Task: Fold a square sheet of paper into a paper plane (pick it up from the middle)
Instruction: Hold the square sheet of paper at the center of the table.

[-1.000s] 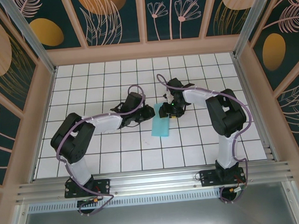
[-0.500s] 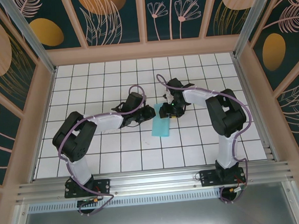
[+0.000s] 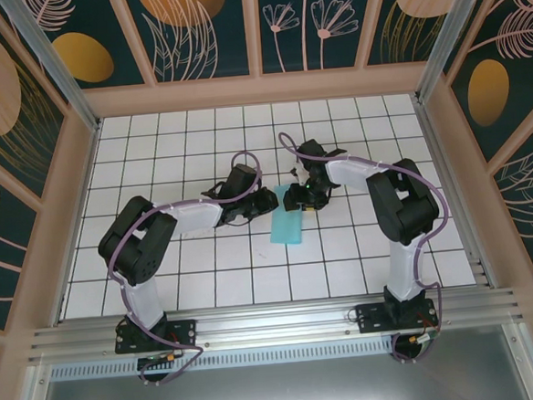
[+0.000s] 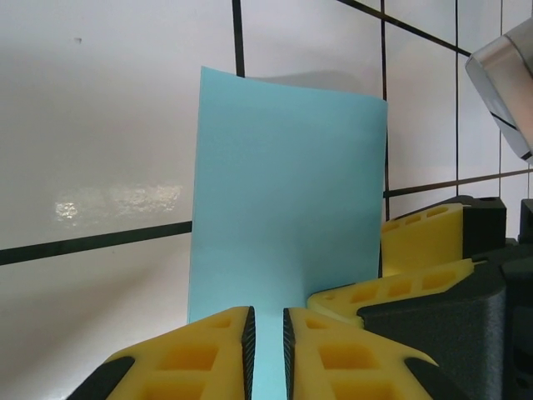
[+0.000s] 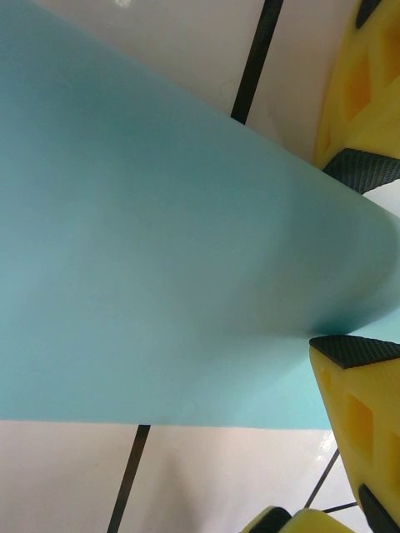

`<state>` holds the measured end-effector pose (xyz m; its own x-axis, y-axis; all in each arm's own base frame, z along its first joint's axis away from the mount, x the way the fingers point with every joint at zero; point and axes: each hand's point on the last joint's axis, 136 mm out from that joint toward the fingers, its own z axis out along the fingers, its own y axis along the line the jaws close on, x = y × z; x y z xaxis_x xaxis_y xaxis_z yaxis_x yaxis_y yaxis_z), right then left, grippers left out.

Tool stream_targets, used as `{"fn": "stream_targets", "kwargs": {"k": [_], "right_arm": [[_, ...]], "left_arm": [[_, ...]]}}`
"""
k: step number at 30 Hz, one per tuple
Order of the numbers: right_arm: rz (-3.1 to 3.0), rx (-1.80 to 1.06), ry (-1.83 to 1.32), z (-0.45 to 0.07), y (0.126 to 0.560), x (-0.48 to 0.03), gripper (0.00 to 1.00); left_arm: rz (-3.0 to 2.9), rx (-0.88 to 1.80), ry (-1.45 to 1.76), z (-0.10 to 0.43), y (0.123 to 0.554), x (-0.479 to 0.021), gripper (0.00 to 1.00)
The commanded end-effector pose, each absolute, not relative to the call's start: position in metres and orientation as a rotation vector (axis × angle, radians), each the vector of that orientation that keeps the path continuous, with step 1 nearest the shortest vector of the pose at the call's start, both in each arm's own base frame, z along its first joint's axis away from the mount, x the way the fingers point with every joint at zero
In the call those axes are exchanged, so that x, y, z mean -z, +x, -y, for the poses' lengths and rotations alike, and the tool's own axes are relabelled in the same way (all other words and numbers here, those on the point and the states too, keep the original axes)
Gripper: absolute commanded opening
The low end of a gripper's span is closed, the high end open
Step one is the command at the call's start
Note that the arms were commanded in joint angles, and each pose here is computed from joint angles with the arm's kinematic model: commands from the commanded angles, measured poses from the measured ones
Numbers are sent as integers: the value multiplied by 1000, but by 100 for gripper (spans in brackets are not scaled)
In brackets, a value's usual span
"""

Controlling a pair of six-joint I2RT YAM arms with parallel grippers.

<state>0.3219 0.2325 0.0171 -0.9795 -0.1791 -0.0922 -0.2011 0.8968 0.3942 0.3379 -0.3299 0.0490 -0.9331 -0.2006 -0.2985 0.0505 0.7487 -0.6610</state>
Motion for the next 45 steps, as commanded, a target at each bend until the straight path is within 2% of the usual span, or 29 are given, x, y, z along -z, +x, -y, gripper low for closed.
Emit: {"fn": "stream_targets", "kwargs": {"k": [1, 7, 20, 28, 35, 39, 40, 42, 44, 45], "right_arm": [[-3155, -352, -276, -195, 303, 34, 55], [-3156, -339, -276, -194, 304, 36, 55], [-3160, -350, -278, -197, 304, 36, 55], [-3132, -362, -244, -200, 310, 30, 57], [-2908, -472, -92, -210, 346, -38, 63], [-2776, -579, -17, -214, 350, -78, 65], [-2759, -619, 4, -215, 347, -83, 63], [-2734, -780, 2, -228, 338, -89, 54], [-2702, -931, 32, -241, 331, -92, 35], [-2688, -973, 59, -244, 329, -92, 33]], "left_arm": [[-2574, 1042, -83, 340, 342, -60, 19], [-2637, 1083, -74, 349, 337, -43, 15], [-2707, 1065, -72, 349, 331, -18, 15], [-2761, 961, -84, 332, 322, 5, 15], [-2762, 954, -87, 330, 319, 8, 15], [-2766, 946, -88, 329, 320, 11, 15], [-2767, 944, -84, 329, 320, 10, 15], [-2762, 940, -84, 329, 320, 9, 15], [-2762, 936, -83, 328, 321, 9, 15], [-2763, 935, -81, 329, 321, 9, 15]]}}
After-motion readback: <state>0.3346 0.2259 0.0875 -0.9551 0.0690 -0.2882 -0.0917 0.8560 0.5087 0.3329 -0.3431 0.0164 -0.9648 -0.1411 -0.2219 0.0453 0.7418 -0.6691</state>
